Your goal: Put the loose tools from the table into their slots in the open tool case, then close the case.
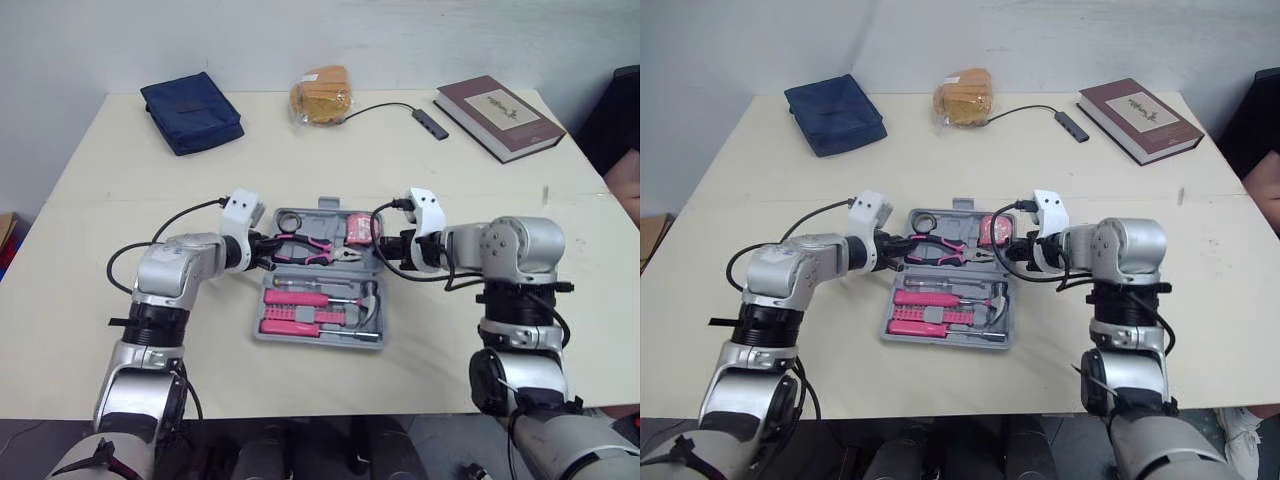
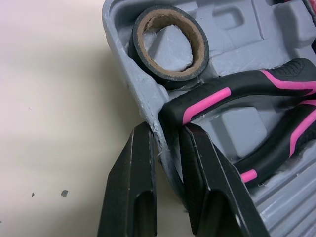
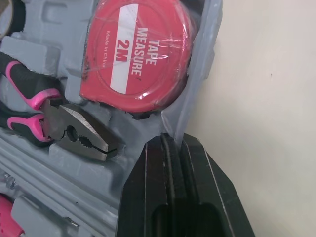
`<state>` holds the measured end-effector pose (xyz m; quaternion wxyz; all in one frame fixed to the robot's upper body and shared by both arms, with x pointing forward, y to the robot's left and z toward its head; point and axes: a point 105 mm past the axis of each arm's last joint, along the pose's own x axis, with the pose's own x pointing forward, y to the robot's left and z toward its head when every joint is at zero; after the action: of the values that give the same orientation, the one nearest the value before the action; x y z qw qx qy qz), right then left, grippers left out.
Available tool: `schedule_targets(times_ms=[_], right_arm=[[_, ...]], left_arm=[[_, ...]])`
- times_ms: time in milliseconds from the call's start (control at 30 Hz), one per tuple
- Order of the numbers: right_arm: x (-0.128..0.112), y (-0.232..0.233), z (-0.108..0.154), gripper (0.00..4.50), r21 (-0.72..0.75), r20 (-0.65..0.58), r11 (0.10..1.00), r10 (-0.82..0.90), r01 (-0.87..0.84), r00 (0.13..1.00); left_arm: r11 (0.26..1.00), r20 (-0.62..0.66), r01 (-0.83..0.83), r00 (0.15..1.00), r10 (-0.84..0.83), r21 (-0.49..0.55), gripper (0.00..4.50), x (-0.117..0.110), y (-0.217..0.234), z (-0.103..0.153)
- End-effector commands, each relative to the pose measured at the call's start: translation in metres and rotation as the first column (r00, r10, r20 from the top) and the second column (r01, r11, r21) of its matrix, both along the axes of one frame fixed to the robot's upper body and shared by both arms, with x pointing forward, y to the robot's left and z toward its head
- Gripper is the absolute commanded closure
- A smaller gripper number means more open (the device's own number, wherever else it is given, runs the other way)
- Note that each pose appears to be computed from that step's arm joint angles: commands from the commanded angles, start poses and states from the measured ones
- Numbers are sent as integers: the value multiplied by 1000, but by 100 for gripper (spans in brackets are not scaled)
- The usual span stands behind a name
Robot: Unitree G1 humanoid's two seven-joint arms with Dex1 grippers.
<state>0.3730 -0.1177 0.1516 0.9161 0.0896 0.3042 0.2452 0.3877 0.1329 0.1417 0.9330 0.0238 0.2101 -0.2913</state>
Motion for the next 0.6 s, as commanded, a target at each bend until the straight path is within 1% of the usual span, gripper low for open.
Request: schedule_targets(times_ms=[33, 67, 100, 133, 167, 233, 267, 300, 333, 400, 433, 467, 500, 533, 567, 600], right_arm=[[2, -1, 50, 450, -44, 389, 997, 77, -65, 918], [0, -3, 48, 450, -103, 436, 992, 111, -72, 893], [-2, -7, 47, 450, -162, 499, 984, 142, -69, 855], [-4, -9, 45, 450, -197, 530, 978, 163, -67, 832], [-5, -15, 37, 450, -261, 549, 964, 190, -49, 814], [-7, -21, 32, 450, -383, 623, 923, 268, -12, 735], [-10, -25, 28, 450, -450, 661, 893, 321, 17, 678], [-14, -28, 17, 450, -507, 671, 862, 371, 31, 642], [-17, -31, 9, 450, -540, 672, 841, 405, 36, 620], [-26, -37, -9, 450, -625, 667, 779, 504, 45, 549], [-30, -42, -16, 450, -683, 661, 725, 564, 85, 496], [-34, -48, -25, 450, -716, 646, 689, 596, 110, 477], [-37, -52, -29, 450, -741, 640, 656, 629, 140, 442], [-41, -54, -35, 450, -759, 627, 635, 655, 141, 421], [-44, -56, -38, 450, -775, 617, 612, 677, 160, 400], [-48, -57, -39, 450, -784, 613, 597, 698, 172, 371]], left_arm=[[994, 208, 87, 975, -71, -69, 437, -2, -11, 36], [993, 246, 86, 967, -63, -82, 437, -1, -10, 40], [994, 300, 79, 953, -54, -73, 437, -1, -5, 43], [995, 332, 75, 942, -50, -63, 437, -1, -2, 45], [996, 377, 72, 925, -49, -47, 437, -1, 2, 46], [996, 456, 82, 888, -63, -22, 437, -3, 7, 47], [997, 501, 79, 862, -72, 7, 437, -6, 11, 46], [997, 561, 77, 824, -80, 29, 437, -9, 14, 46], [996, 600, 74, 795, -86, 45, 437, -12, 16, 46], [994, 662, 66, 742, -108, 89, 437, -19, 21, 42], [983, 688, 68, 705, -170, 173, 437, -26, 22, 34], [966, 690, 88, 684, -238, 245, 437, -35, 22, 23], [944, 698, 105, 648, -305, 314, 437, -45, 22, 15], [925, 690, 131, 631, -356, 357, 437, -54, 21, 7], [914, 690, 125, 618, -377, 387, 437, -58, 24, 1], [920, 707, 99, 611, -357, 379, 437, -60, 29, 1]])
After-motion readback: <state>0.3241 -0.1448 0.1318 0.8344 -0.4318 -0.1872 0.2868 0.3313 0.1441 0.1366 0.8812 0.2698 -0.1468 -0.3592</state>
